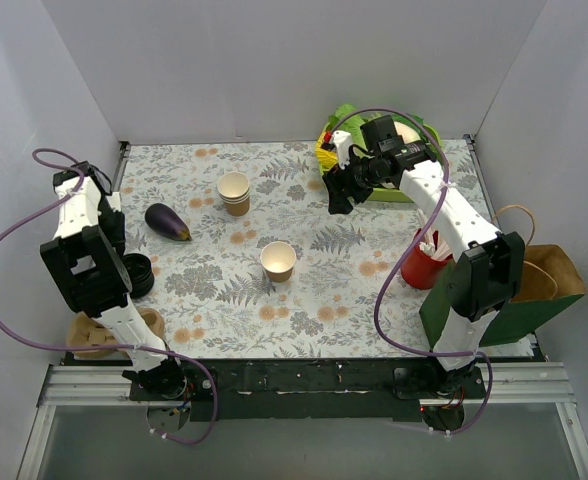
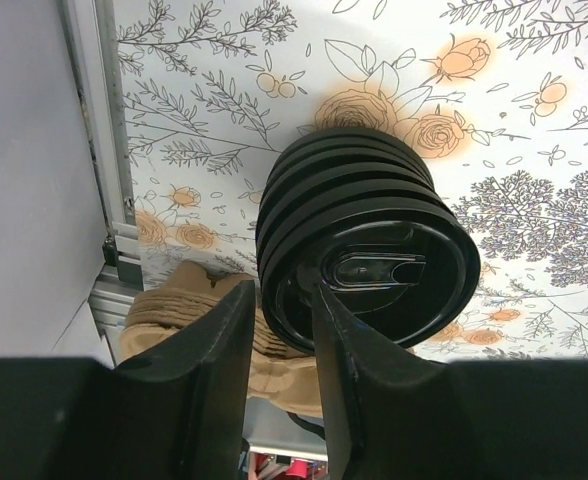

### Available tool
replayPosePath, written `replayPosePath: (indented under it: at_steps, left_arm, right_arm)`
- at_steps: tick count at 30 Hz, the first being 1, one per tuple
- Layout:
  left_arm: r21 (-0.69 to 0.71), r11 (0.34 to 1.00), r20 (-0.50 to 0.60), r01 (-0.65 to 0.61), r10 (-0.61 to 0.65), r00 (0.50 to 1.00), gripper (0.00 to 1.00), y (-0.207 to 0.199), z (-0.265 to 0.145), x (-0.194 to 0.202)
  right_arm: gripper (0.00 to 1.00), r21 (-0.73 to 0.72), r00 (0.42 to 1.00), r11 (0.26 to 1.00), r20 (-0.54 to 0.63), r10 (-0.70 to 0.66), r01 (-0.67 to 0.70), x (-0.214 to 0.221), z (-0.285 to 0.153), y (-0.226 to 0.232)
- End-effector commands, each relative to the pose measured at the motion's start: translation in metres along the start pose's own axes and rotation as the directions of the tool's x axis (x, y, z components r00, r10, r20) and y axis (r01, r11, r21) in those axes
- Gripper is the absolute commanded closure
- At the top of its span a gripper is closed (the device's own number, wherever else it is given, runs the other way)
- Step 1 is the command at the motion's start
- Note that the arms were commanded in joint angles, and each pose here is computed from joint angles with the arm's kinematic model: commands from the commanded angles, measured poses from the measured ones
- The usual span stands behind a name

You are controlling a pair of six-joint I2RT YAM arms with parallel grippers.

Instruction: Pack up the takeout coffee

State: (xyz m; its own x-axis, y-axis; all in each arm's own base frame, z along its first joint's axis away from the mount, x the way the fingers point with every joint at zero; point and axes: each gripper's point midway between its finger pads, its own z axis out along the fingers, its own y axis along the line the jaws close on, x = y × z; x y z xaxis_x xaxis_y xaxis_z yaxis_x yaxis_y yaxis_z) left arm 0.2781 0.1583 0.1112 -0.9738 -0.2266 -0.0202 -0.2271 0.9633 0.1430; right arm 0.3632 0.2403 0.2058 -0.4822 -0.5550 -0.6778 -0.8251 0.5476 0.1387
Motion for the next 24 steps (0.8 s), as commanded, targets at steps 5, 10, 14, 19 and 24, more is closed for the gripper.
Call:
replayPosePath:
  at_steps: [5,10,14,19,24]
  left_arm:
    - [-0.044,0.998,0.060,0.044,-0.041,0.997,0.69,0.014,-0.018,0.004]
    - [-0.012,0.998,0.029,0.063,-0.063,0.998,0.70,0.016,-0.010,0.010]
    - [0.019,0.998,0.009,0.067,-0.067,0.998,0.72,0.013,-0.007,0.012]
    - [0.031,0.998,0.007,0.062,-0.062,0.998,0.75,0.010,-0.007,0.011]
    - [0.065,0.996,0.004,0.061,-0.061,0.998,0.75,0.004,-0.007,0.012]
  right_arm:
    - [0.25,-0.001,0.998,1.000,0.058,-0.020,0.020,-0.013,-0.012,0.007]
    - [0.25,-0.003,0.998,1.000,0.060,-0.021,0.022,-0.015,-0.012,0.007]
    - [0.25,-0.006,0.998,1.000,0.057,-0.018,0.018,-0.014,-0.011,0.008]
    - [0.25,-0.007,0.998,1.000,0.055,-0.015,0.016,-0.013,-0.010,0.007]
    - [0.25,-0.007,0.998,1.000,0.054,-0.016,0.017,-0.013,-0.009,0.007]
